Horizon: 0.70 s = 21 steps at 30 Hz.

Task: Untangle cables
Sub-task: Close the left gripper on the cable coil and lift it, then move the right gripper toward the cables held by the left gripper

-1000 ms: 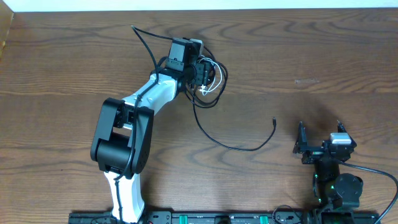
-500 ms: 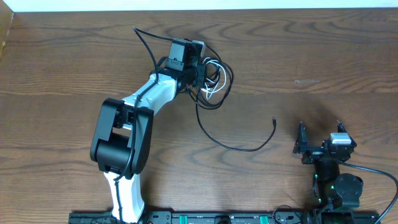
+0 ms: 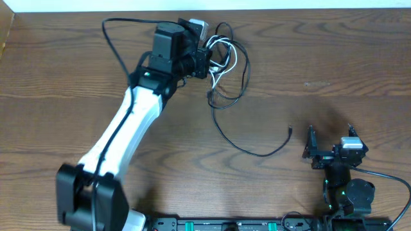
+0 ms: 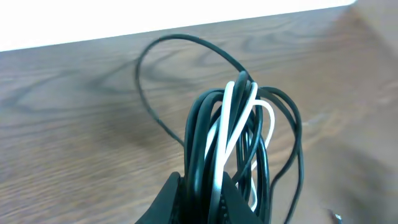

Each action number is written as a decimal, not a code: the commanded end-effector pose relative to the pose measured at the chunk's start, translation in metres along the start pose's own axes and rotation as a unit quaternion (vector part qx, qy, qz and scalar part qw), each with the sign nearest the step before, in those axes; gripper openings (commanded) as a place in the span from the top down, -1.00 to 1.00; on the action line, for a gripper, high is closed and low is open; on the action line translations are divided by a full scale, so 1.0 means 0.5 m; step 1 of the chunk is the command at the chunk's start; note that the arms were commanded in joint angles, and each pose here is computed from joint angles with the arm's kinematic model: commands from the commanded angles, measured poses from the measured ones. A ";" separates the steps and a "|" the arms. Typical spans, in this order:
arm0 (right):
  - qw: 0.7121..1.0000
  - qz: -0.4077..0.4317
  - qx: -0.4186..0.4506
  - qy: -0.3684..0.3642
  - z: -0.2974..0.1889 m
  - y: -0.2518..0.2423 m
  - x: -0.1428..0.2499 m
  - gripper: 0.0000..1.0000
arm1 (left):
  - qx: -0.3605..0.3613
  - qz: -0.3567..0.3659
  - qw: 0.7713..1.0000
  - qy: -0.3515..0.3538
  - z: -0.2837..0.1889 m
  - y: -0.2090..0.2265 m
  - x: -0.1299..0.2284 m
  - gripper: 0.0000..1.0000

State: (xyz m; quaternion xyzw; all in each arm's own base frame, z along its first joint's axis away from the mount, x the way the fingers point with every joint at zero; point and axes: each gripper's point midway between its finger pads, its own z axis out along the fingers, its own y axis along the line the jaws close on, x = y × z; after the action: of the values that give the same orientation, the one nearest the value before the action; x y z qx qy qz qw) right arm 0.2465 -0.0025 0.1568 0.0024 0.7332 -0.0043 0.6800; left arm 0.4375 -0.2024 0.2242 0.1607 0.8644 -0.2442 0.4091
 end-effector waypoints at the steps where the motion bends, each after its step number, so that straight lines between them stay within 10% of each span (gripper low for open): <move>1: 1.000 0.009 0.009 -0.001 -0.001 -0.007 0.000 -0.98 | 0.081 0.011 0.996 -0.020 -0.067 -0.081 -0.033 0.85; 21: 1.000 0.009 0.009 -0.001 -0.001 -0.007 0.000 -0.99 | 0.221 0.134 0.964 -0.057 -0.228 -0.224 -0.047 0.85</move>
State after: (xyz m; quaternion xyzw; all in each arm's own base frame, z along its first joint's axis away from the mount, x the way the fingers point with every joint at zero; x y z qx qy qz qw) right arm 0.2465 -0.0025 0.1568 0.0024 0.7332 -0.0043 0.6800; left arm 0.3494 -0.2209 0.3203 0.2765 0.7840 -0.3456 0.4353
